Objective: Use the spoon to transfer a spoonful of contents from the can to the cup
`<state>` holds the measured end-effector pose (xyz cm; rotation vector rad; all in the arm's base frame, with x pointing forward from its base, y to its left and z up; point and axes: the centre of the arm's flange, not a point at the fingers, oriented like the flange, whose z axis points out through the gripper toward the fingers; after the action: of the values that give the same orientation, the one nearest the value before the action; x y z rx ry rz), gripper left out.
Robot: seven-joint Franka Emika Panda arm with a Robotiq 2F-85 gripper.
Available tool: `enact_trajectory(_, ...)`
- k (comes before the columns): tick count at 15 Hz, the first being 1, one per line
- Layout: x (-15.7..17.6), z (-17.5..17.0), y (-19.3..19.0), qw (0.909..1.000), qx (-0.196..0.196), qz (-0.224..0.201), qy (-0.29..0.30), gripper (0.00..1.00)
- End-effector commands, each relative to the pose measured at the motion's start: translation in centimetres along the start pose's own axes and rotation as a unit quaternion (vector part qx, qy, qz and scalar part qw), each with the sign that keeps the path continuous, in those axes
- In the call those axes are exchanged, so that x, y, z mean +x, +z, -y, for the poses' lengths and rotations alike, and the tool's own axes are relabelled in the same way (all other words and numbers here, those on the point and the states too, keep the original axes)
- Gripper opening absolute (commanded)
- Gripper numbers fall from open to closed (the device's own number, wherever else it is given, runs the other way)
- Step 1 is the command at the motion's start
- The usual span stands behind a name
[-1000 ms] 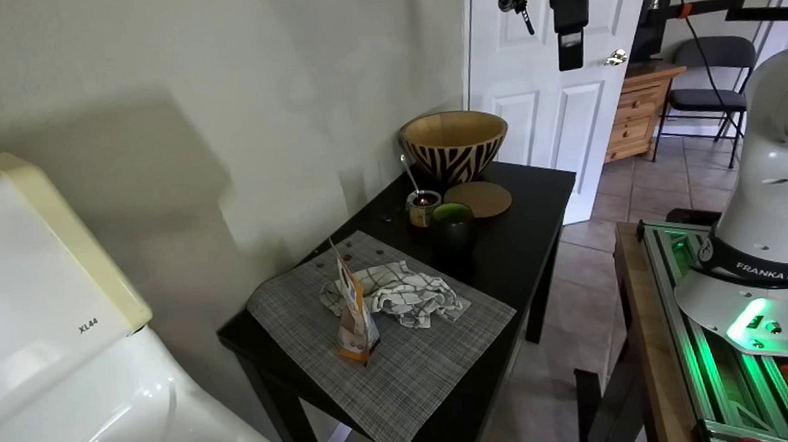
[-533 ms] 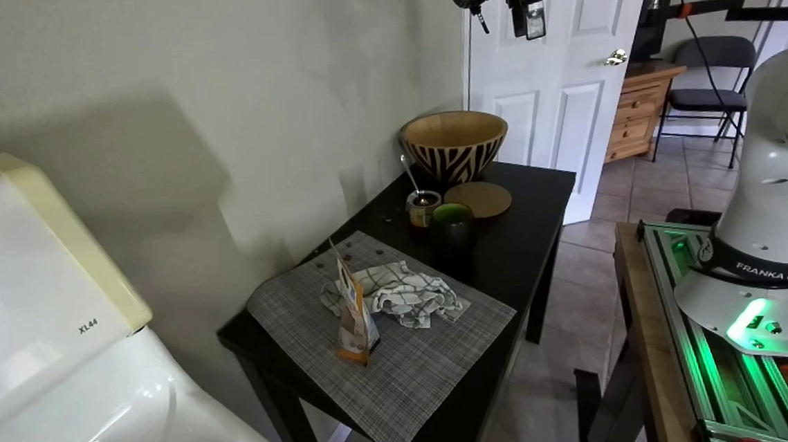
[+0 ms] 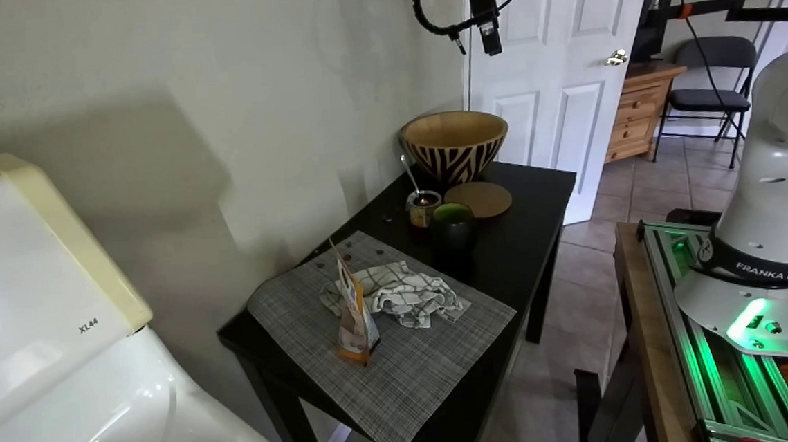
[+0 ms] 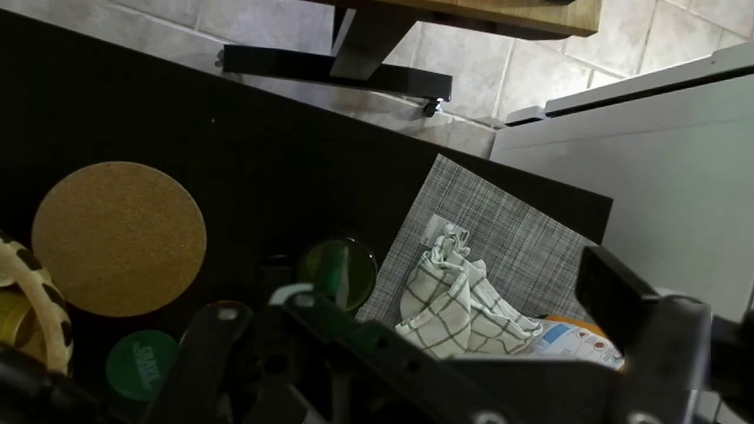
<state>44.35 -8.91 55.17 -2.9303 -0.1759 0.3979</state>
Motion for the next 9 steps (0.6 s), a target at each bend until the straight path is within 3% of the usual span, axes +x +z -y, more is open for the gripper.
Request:
enact_trajectory(1, -0.1, 0.4, -0.2, 1.0, -0.002, -0.002, -0.003, 1.0)
enact_trajectory(2, -0.9, 1.1, -0.1, 0.9988, -0.013, -0.024, -0.04, 1.0)
enact_trajectory(5, -1.9, -1.4, 0.4, 0.9899, 0.009, -0.006, -0.141, 1.0)
enact_trajectory(9, -1.7, -6.6, 1.7, 0.968, 0.035, 0.001, -0.249, 1.0)
